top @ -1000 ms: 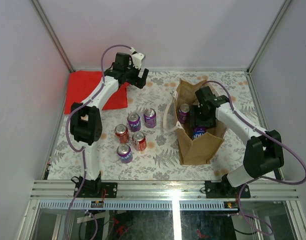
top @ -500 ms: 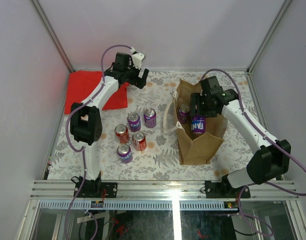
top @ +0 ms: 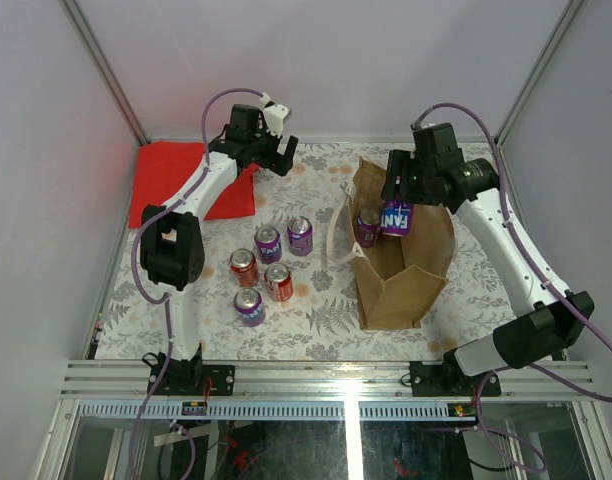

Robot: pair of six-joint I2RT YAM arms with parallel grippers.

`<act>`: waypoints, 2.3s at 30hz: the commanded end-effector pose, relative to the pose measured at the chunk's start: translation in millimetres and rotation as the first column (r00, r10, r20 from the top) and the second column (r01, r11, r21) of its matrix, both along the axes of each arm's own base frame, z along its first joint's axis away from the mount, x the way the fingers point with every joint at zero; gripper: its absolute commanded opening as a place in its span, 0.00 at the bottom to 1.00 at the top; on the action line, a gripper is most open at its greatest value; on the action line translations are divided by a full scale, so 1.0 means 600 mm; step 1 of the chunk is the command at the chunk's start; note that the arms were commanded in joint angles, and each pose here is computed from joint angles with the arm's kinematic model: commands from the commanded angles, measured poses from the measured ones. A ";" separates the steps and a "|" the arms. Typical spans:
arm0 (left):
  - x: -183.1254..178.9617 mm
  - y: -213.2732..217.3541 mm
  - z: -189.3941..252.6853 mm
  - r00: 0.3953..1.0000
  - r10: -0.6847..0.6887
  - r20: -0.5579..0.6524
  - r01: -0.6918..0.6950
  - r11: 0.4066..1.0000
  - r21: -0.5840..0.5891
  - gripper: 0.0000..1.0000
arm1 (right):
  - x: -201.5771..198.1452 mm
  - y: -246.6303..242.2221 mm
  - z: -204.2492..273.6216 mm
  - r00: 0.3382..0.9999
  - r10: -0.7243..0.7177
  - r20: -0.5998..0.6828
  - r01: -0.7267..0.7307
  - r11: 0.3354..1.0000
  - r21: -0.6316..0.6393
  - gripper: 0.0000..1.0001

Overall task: Place the beverage into the canvas bag
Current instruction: Pick up the drink from the canvas bag, then place the drink at the center of the board.

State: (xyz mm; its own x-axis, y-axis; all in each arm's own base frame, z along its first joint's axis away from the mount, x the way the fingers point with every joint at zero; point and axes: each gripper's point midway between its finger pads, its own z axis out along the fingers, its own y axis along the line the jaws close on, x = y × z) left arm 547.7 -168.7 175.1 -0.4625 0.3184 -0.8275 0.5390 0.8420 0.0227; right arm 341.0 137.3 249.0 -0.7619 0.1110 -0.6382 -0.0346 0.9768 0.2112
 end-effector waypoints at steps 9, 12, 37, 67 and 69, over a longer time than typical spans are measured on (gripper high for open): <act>0.000 0.004 0.104 0.992 0.062 0.113 -0.050 0.994 -0.100 1.00 | 0.075 0.017 0.288 0.898 -0.035 0.440 -0.051 0.982 0.182 0.00; -0.009 0.001 0.124 0.992 0.069 0.110 -0.053 0.989 -0.139 1.00 | 0.085 0.050 0.310 0.892 0.024 0.452 -0.139 0.965 0.223 0.00; -0.175 -0.008 0.248 0.988 -0.091 -0.121 -0.006 0.772 -0.636 0.92 | 0.169 0.252 0.287 0.901 0.134 0.412 -0.379 0.704 0.601 0.00; -0.253 -0.082 0.297 0.594 0.247 0.766 0.001 0.951 -0.308 0.96 | 0.210 0.304 0.322 0.954 0.055 0.296 -0.293 0.393 0.871 0.00; -0.256 -0.090 0.295 0.593 0.238 0.769 0.010 0.953 -0.303 0.96 | 0.210 0.302 0.319 0.955 0.053 0.291 -0.288 0.384 0.877 0.00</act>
